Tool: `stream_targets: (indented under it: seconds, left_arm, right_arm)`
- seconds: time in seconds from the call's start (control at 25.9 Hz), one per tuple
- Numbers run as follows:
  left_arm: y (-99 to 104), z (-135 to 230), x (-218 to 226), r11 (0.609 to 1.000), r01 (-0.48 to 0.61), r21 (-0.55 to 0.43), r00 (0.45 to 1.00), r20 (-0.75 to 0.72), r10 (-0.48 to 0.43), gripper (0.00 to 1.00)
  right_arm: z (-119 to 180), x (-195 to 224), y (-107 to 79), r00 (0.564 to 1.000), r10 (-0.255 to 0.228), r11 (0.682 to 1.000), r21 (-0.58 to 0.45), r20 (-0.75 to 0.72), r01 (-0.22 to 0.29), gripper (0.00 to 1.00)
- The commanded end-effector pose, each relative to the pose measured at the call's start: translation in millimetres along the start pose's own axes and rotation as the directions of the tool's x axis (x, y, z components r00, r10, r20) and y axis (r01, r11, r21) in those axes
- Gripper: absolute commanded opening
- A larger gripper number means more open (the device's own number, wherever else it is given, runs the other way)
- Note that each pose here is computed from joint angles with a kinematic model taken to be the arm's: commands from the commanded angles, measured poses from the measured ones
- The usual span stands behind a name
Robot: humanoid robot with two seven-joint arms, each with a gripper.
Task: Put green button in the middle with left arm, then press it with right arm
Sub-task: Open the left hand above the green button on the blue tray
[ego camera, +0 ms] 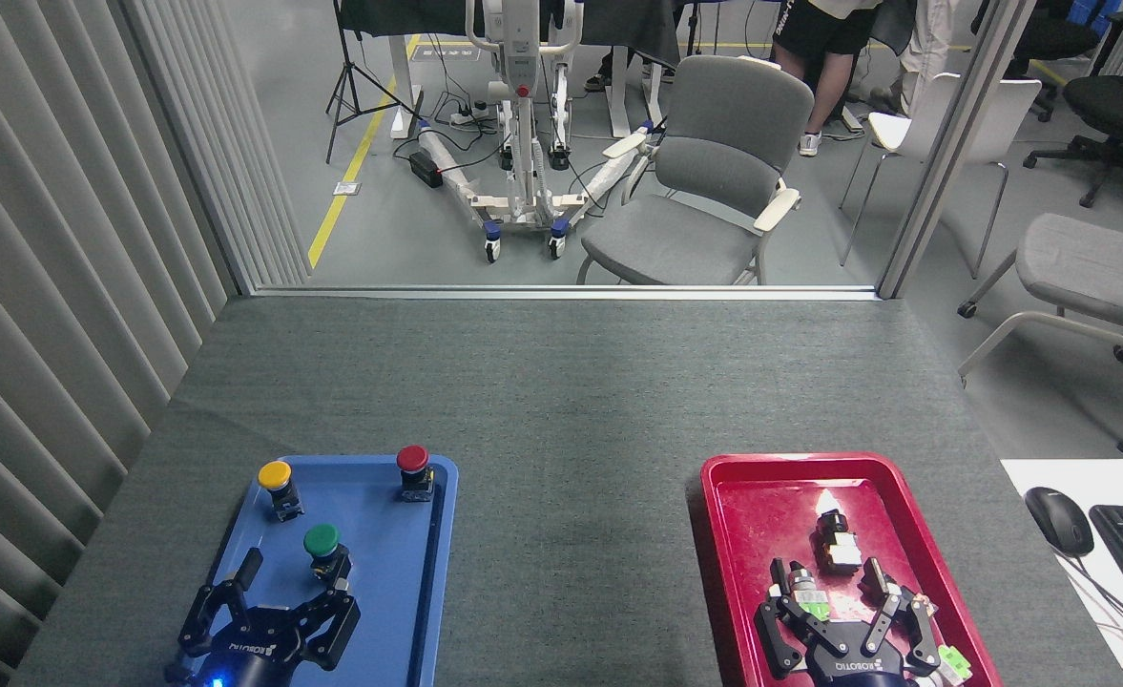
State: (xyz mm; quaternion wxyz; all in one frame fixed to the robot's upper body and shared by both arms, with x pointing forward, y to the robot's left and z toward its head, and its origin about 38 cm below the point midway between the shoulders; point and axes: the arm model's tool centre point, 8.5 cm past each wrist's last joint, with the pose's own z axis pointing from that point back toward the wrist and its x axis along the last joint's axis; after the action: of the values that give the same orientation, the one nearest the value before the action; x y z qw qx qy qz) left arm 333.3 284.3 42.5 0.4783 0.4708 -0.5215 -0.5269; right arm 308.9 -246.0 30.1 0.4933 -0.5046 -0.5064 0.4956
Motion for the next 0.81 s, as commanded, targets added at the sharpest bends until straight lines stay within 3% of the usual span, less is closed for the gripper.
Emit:
stream_targets:
  seconds: [0.0,0.77]
  left_arm:
    - [0,3,-5,1.000,-0.017,0.002,1.000,0.005,0.017,1.00]
    - [-7,20,-9,0.999,-0.017,0.036,0.998,0.053,0.015,1.00]
  right_arm:
    - [0,1,-0.9,1.000,-0.002,1.000,-0.011,-0.002,0.002,1.00]
    - [0,1,-0.2,1.000,-0.005,1.000,-0.009,-0.003,0.005,1.00]
